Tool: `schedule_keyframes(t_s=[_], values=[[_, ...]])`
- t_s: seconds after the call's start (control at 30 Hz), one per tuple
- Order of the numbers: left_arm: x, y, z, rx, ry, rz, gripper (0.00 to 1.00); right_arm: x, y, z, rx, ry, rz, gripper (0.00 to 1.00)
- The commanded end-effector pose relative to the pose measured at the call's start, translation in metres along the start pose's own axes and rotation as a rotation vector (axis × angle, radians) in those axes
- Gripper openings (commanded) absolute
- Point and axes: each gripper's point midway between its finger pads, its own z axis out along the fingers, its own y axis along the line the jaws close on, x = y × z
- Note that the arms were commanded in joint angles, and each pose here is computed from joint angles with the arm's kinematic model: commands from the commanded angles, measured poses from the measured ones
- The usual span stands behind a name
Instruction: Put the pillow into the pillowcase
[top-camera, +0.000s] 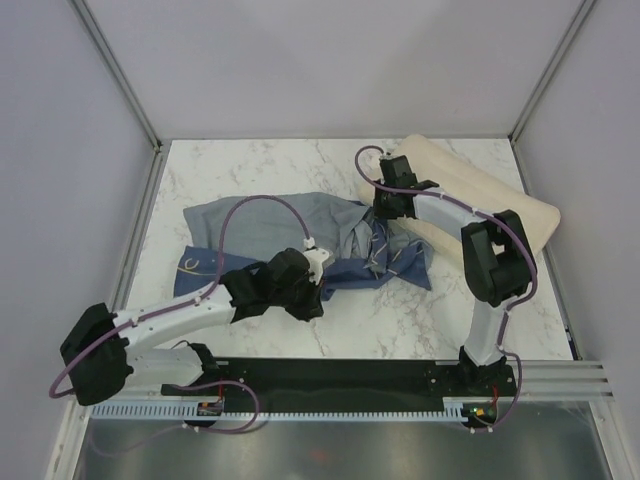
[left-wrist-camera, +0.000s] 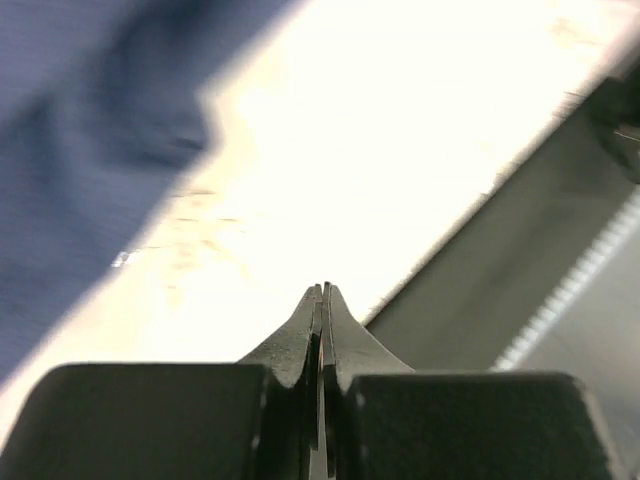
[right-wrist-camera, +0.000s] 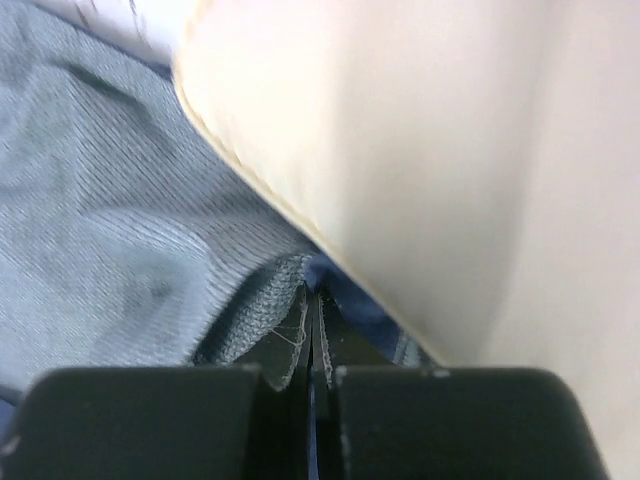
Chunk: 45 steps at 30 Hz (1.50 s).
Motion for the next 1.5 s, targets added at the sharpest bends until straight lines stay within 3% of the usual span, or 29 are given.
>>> schedule_keyframes(t_s=[0.0, 0.1, 0.17, 0.2, 0.23, 0.27, 0.33, 0.4, 0.6, 0.77, 1.0, 1.13, 1.17, 1.2, 1.27, 1.3, 1.37, 1.47], values=[[0.008, -0.06, -0.024, 0.214, -0.021, -0.003, 0.02, -0.046, 0.016, 0.01, -0.004, -0.102, 0.044, 0.0], [0.023, -0.087, -0.029, 0.272, 0.015, 0.049, 0.02, -0.07, 0.029, 0.02, -0.025, -0.118, 0.059, 0.0], [0.025, -0.068, -0.022, 0.144, 0.017, 0.021, 0.04, -0.088, 0.039, 0.017, -0.052, -0.138, 0.057, 0.0], [0.024, -0.053, -0.019, 0.053, 0.011, -0.004, 0.14, -0.086, 0.041, 0.017, -0.056, -0.126, 0.054, 0.0], [0.005, -0.03, -0.018, -0.102, -0.071, -0.027, 0.42, -0.088, 0.043, 0.015, -0.058, -0.132, 0.054, 0.0], [0.006, -0.016, -0.016, -0.187, -0.058, -0.033, 0.55, -0.085, 0.042, 0.015, -0.056, -0.126, 0.052, 0.0], [-0.024, -0.003, -0.017, -0.302, -0.15, -0.006, 0.84, -0.079, 0.042, 0.011, -0.06, -0.122, 0.047, 0.0], [-0.05, 0.004, -0.01, -0.363, -0.184, 0.006, 0.97, -0.078, 0.044, 0.005, -0.072, -0.126, 0.039, 0.0], [-0.106, 0.025, 0.021, -0.365, -0.181, 0.027, 1.0, -0.064, 0.038, -0.01, -0.078, -0.126, 0.005, 0.0], [-0.13, 0.047, 0.037, -0.383, -0.16, 0.089, 0.96, -0.063, 0.036, -0.014, -0.076, -0.128, -0.015, 0.01], [-0.133, 0.046, 0.068, -0.248, -0.074, 0.195, 0.93, -0.071, 0.045, -0.017, -0.118, -0.135, -0.028, 0.02], [-0.13, 0.065, 0.087, -0.246, -0.029, 0.117, 0.89, -0.073, 0.046, -0.017, -0.121, -0.139, -0.026, 0.02], [-0.127, 0.075, 0.093, -0.245, -0.007, 0.088, 0.84, -0.075, 0.047, -0.018, -0.124, -0.142, -0.026, 0.02], [-0.125, 0.074, 0.097, -0.216, 0.007, 0.068, 0.67, -0.075, 0.049, -0.018, -0.13, -0.143, -0.024, 0.02], [-0.117, 0.082, 0.101, -0.206, 0.037, 0.03, 0.48, -0.077, 0.049, -0.019, -0.13, -0.147, -0.021, 0.02], [-0.115, 0.084, 0.101, -0.2, 0.044, 0.012, 0.3, -0.078, 0.05, -0.02, -0.132, -0.149, -0.021, 0.02], [-0.106, 0.084, 0.101, -0.177, 0.077, -0.019, 0.04, -0.08, 0.049, -0.021, -0.127, -0.156, -0.019, 0.02], [-0.087, 0.069, 0.094, -0.111, 0.11, -0.053, 0.02, -0.079, 0.051, -0.017, -0.131, -0.149, -0.011, 0.01]])
